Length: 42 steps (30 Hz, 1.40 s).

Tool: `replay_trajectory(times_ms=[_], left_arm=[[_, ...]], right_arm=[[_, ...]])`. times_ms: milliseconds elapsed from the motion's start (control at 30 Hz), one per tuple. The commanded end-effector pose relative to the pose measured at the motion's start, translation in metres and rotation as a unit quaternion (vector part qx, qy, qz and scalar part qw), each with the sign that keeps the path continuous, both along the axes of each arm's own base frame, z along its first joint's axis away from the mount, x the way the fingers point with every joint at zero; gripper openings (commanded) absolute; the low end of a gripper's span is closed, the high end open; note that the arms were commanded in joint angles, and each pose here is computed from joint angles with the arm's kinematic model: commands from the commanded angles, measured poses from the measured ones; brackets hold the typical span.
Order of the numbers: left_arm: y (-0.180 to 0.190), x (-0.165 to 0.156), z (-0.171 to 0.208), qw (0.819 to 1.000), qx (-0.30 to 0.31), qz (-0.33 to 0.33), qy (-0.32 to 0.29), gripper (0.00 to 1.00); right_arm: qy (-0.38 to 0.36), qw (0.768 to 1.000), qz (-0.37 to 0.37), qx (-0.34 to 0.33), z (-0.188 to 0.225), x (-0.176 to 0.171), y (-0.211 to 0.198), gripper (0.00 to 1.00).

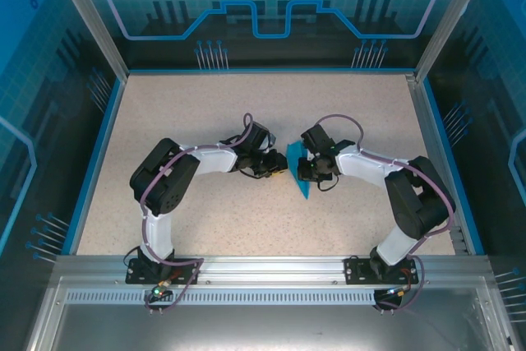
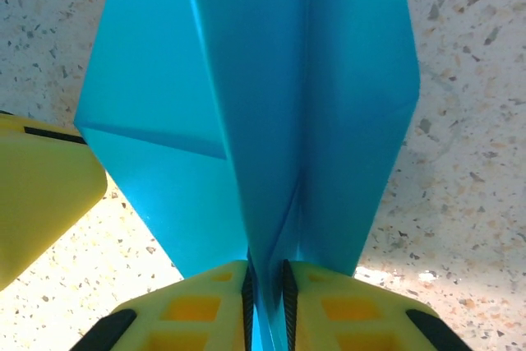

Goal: Fold a paper plane with a square sheet of paper (pick it up from the middle)
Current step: Move the paper plane to the top-center of the table.

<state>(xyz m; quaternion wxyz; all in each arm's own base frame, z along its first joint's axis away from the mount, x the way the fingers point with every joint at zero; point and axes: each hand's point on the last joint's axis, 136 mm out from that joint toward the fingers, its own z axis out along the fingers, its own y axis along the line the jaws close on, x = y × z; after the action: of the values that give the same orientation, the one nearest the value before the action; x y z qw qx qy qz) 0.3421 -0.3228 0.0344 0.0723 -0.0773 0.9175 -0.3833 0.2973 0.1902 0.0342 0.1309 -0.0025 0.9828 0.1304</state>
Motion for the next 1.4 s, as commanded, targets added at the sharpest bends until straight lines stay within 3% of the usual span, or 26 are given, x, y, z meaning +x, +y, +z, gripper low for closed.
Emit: replay_trajectory(times_ms=[0, 267, 633, 1200, 1367], left_arm=[[0.002, 0.005, 0.008, 1.0, -0.001, 0.005, -0.008, 0.28], [0.03, 0.006, 0.011, 0.996, 0.066, 0.053, -0.018, 0.42], [0.089, 0.003, 0.016, 0.972, 0.184, 0.143, -0.032, 0.56], [0.143, -0.007, 0.018, 0.941, 0.262, 0.211, -0.028, 0.92], [0.166, -0.011, 0.027, 0.93, 0.284, 0.23, -0.034, 0.98]], right_arm=[[-0.004, 1.0, -0.001, -0.011, 0.007, 0.002, 0.002, 0.15], [0.009, 0.999, 0.007, -0.04, -0.004, 0.003, 0.002, 0.13], [0.021, 0.997, 0.014, -0.074, -0.013, 0.006, 0.008, 0.18], [0.037, 0.99, 0.01, -0.136, -0.043, -0.001, 0.002, 0.13], [0.019, 0.993, 0.011, -0.119, -0.02, 0.008, 0.01, 0.11]])
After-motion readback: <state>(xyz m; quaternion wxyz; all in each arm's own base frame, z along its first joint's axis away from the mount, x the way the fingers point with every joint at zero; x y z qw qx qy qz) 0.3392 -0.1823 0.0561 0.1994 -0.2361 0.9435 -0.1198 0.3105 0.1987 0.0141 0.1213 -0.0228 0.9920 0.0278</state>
